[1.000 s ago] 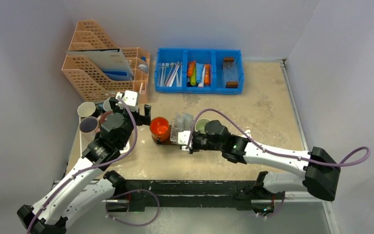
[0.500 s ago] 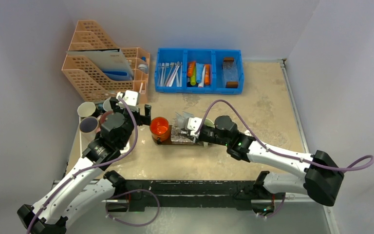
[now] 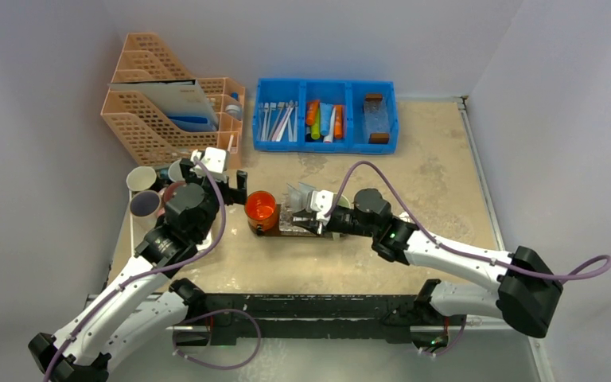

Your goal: Prepare toiletry sets of a toothbrush and toothpaste on the tray

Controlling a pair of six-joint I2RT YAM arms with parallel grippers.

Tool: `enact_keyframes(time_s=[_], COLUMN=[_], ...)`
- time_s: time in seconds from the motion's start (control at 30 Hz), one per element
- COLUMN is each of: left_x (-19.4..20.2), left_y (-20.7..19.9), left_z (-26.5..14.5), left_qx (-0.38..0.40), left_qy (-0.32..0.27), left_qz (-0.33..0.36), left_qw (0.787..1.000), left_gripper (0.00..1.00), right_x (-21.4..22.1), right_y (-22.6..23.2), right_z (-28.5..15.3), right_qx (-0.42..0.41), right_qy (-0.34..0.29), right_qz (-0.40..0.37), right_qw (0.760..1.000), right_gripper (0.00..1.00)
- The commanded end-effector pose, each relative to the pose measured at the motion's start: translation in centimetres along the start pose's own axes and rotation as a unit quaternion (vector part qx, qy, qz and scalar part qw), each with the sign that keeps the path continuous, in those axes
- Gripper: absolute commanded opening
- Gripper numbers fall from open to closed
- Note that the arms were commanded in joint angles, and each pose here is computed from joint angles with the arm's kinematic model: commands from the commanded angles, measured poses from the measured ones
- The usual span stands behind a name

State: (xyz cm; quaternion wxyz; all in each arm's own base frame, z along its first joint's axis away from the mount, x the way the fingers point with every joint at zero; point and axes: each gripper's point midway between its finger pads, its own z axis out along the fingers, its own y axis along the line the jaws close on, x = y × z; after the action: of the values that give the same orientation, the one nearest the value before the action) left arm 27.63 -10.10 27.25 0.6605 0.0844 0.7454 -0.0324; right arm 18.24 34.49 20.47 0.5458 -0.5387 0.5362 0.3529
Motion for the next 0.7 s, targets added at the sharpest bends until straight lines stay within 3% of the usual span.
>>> enact_keyframes(time_s=[0.0,0.67], left_x=[-1.2,-1.7], left_y=[0.0,-0.3], left_z=[-0.1,0.2], left_qx=[0.002,0.007], left_qy=[-0.016,-0.019], left_qz=[-0.011,-0.006], left_qw=[1.0,1.0], left_gripper=[0.92,0.92], right_x=[-0.9,0.6], right_y=[0.2,-0.4], right_z=[0.2,0.2], right_qx=[-0.008,0.006], right_qy=[-0.037,-0.073], right_qz=[0.008,-0.003], right_qw=[0.999,0.997], right_gripper=[0.0,0.0])
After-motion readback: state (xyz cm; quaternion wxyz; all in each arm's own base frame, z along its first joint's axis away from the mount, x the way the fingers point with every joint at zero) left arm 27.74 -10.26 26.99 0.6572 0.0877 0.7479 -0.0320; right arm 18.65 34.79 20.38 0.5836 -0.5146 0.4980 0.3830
